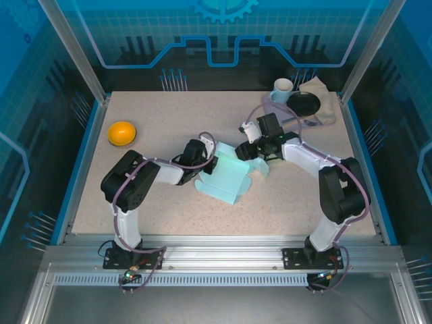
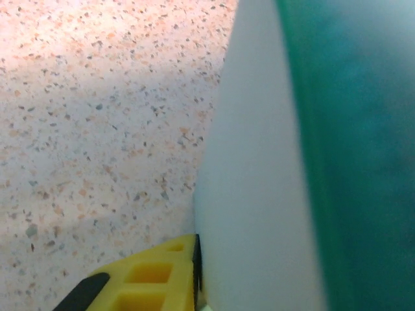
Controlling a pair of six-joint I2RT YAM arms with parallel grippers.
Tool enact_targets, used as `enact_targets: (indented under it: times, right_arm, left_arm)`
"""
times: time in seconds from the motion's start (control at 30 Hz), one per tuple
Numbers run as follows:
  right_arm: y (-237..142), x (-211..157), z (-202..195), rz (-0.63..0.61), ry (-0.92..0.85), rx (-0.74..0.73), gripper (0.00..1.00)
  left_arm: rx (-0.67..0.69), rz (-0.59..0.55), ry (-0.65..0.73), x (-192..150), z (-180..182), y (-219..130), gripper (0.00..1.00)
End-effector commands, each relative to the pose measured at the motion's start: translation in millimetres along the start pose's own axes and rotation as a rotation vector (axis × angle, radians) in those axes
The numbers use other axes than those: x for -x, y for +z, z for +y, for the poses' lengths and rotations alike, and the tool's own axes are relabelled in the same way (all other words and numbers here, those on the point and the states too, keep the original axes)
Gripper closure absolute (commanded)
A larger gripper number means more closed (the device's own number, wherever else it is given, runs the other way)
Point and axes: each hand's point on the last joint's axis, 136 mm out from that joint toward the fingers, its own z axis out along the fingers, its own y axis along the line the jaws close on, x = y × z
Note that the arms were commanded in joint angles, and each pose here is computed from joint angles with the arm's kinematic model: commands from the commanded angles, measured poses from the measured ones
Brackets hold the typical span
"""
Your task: Fold the paper box
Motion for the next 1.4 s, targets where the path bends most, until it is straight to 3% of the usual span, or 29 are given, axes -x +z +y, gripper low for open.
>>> enact_targets:
  times: [0.0,0.07,0.17,0.4,0.47,0.53,0.6,0.87,1.0,1.13,1.23,1.37]
  right_arm:
    - [15,-40,-5,0.144,0.056,0.007,0.55]
    - [15,-42,-7,0.147,0.07,-0.011,0.56]
    - [14,-44,-11,0.128,0.094,-0.047,0.56]
    - [14,-44,-17,0.11,0.161,-0.094,0.56]
    - [15,-43,-17,0.111,0.165,-0.087,0.56]
    - [17,-42,-15,0.124,0.158,-0.072,0.55]
    - [20,-43,-15,0.138,0.156,-0.069,0.55]
    - [29,-50,-12,0.175,0.154,-0.053,0.55]
    - [29,-53,-11,0.18,0.152,-0.045,0.55]
    - [28,-56,-12,0.183,0.159,-0.055,0.55]
    - [26,-56,-13,0.174,0.168,-0.069,0.55]
    - [24,-55,-14,0.168,0.174,-0.079,0.56]
  left_arm:
    - [0.009,-0.005,-0.084,7,-5,11,0.94]
    - [0.146,0.045,-0.134,3,12,14,1.0]
    - [0.307,0.081,-0.144,-1,26,12,1.0]
    - [0.438,0.125,-0.12,-12,40,3,1.0]
    - [0.408,0.131,-0.098,-16,36,5,0.98]
    - [0.3,0.122,-0.064,-18,20,9,0.82]
    - [0.246,0.116,-0.048,-18,12,10,0.77]
    - [0.269,0.128,-0.059,-17,15,13,0.75]
    - [0.302,0.129,-0.077,-16,19,15,0.81]
    - [0.455,0.116,-0.11,-12,39,6,1.0]
    - [0.588,0.141,-0.125,-16,56,-3,1.0]
    - [0.612,0.172,-0.131,-26,59,-4,1.0]
